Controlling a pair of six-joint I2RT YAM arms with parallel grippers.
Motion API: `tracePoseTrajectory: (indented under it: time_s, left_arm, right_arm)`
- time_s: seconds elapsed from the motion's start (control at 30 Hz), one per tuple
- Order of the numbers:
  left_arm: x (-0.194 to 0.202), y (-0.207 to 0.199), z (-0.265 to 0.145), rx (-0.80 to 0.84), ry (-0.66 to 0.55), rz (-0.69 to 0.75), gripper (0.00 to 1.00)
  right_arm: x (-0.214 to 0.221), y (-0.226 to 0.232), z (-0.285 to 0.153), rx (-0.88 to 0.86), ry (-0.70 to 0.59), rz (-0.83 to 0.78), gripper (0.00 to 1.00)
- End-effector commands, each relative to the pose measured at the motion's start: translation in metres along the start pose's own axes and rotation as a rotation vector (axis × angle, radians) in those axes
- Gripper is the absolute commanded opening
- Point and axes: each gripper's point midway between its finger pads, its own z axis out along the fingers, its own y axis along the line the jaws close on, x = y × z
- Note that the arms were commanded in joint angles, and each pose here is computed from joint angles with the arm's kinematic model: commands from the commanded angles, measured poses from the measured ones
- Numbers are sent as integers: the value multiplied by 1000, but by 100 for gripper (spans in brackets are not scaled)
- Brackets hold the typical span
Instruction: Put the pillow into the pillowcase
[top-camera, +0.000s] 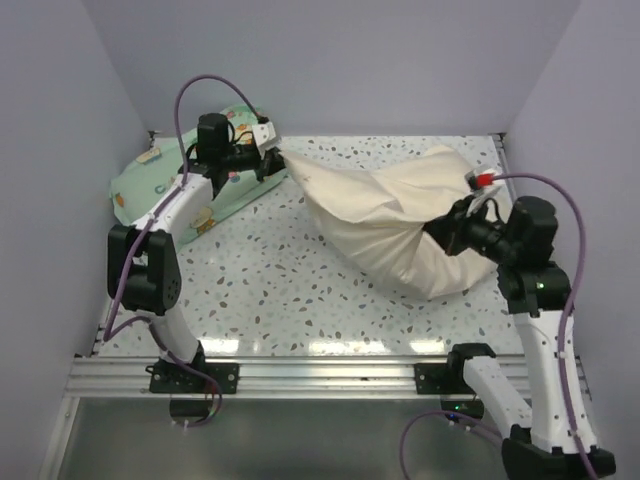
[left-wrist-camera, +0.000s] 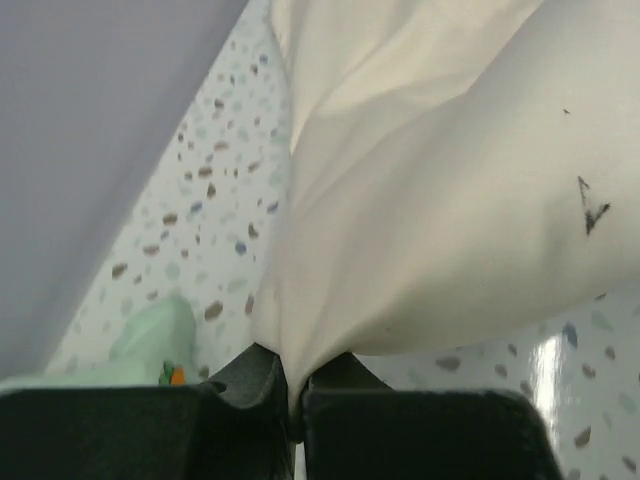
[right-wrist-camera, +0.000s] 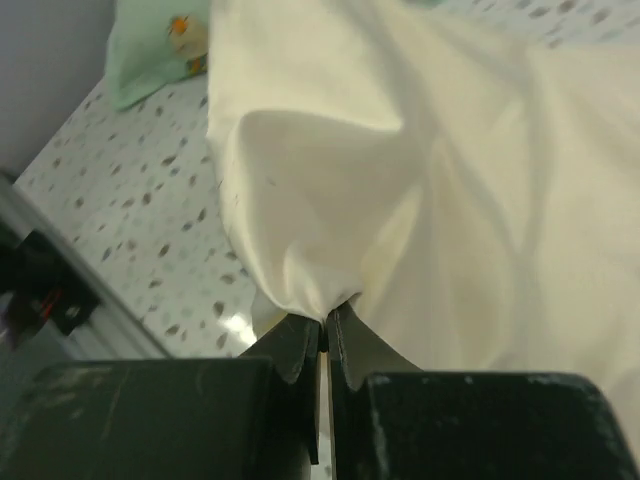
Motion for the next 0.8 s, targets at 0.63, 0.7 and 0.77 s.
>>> tracePoseTrajectory:
  time_s: [0.63,0.7,0.77]
  left_arm:
    - [62,-18,-136,72,503,23,81]
    - [75,-51,-95,51,525,-95,83]
    - [65,-66,-75,-28,476,-119,85]
  right_arm:
    - [115,0,72,-45,446,-261,99]
    - [123,-49,87,45,515,-199,99]
    - [129,-86,92,121,579,-178,98]
